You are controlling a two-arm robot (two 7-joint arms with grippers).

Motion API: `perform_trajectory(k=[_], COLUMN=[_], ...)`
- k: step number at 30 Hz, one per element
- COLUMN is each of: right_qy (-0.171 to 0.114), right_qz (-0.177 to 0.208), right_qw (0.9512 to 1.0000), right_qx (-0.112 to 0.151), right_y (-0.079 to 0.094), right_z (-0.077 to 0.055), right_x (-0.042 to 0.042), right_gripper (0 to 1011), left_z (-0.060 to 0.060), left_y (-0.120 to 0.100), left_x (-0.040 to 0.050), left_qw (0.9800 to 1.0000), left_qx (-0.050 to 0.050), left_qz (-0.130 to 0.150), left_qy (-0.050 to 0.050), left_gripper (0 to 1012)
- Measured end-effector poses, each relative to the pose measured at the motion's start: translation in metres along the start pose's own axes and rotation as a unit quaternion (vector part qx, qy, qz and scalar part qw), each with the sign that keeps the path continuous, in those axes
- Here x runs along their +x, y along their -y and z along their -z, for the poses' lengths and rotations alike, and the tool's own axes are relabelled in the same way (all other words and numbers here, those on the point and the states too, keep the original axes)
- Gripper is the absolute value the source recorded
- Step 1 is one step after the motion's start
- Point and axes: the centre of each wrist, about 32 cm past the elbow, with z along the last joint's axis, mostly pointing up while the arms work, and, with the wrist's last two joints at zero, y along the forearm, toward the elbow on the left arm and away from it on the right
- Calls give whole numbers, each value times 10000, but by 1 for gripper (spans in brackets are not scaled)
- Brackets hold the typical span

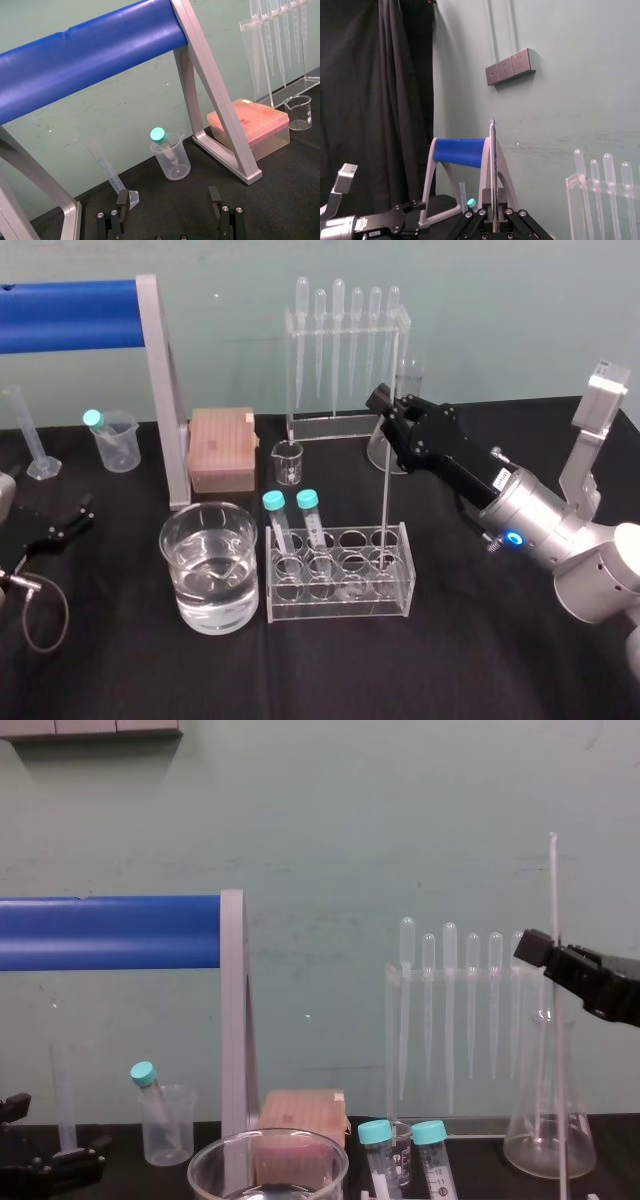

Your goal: Hold the thermometer with one hand and immerse one end into the beaker, then reinsert it into the test tube rack.

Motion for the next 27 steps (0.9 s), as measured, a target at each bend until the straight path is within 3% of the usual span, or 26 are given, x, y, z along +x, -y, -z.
perform_trajectory(k=[14,27], right_qy=[-60,-59], right_qz=[58,67], right_qw=[9997,9997], right_qx=[-215,-224], right_y=[19,22], right_z=[24,25], right_x=[8,7], right_gripper=[53,53], left_z=[0,0], left_y=[0,0], left_x=[0,0], left_qw=[10000,10000], left_qx=[0,0], left_qz=[0,0], left_qy=[0,0], left_gripper=[1008,1008])
